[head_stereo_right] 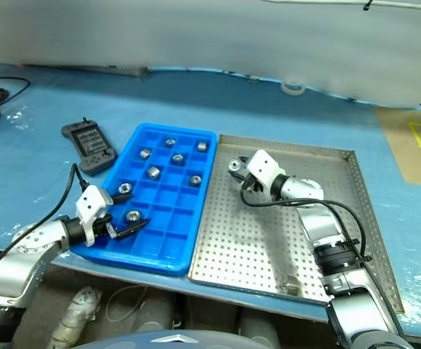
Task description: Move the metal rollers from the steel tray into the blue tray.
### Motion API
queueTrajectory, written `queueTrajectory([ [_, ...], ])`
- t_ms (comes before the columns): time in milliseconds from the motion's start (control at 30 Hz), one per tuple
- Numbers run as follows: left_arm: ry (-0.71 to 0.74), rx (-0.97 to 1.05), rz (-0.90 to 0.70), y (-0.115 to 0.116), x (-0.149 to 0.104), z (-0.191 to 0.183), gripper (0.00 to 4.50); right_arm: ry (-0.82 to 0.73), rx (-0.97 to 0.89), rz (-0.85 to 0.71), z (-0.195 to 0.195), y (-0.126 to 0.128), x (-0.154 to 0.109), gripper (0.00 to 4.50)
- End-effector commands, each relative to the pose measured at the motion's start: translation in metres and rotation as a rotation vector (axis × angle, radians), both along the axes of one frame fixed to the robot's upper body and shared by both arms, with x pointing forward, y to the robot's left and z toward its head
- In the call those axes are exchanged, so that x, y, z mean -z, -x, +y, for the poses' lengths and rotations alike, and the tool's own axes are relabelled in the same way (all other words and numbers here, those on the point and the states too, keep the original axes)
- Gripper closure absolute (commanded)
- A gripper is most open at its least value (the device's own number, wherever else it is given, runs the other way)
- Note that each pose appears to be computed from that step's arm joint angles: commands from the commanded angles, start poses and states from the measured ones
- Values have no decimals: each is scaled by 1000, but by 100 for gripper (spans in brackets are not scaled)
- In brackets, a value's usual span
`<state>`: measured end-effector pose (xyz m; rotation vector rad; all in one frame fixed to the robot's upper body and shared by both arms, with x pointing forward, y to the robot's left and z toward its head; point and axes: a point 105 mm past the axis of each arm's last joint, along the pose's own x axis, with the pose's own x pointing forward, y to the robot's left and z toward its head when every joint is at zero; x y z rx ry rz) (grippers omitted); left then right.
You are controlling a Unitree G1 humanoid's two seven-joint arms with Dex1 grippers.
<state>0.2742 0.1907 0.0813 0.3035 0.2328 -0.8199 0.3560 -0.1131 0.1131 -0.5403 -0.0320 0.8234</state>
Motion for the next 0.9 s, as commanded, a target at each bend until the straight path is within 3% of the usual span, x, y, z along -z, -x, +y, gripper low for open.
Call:
queueTrajectory([
  [33, 110, 66, -68, -11, -36, -11, 10, -20, -23, -53, -2, 2, -20, 278],
  [167, 184, 161, -116, -24, -64, -37, 10, -15, -13, -59, -6, 2, -23, 278],
  [333, 225, 301, -123, -38, -75, -85, 10, -21, 6, -78, -10, 8, -29, 278],
  [500, 384, 428, 51, -50, -79, -126, 10, 13, -12, -160, -5, 18, -46, 278],
  [667, 455, 525, 162, -55, -86, -149, 10, 30, -46, -190, 0, 30, -59, 278],
  [800, 458, 525, 186, -64, -81, -159, 10, 33, -44, -203, 1, 35, -65, 278],
  [900, 575, 548, 207, -66, -98, -167, 10, 47, -43, -201, -1, 39, -65, 278],
])
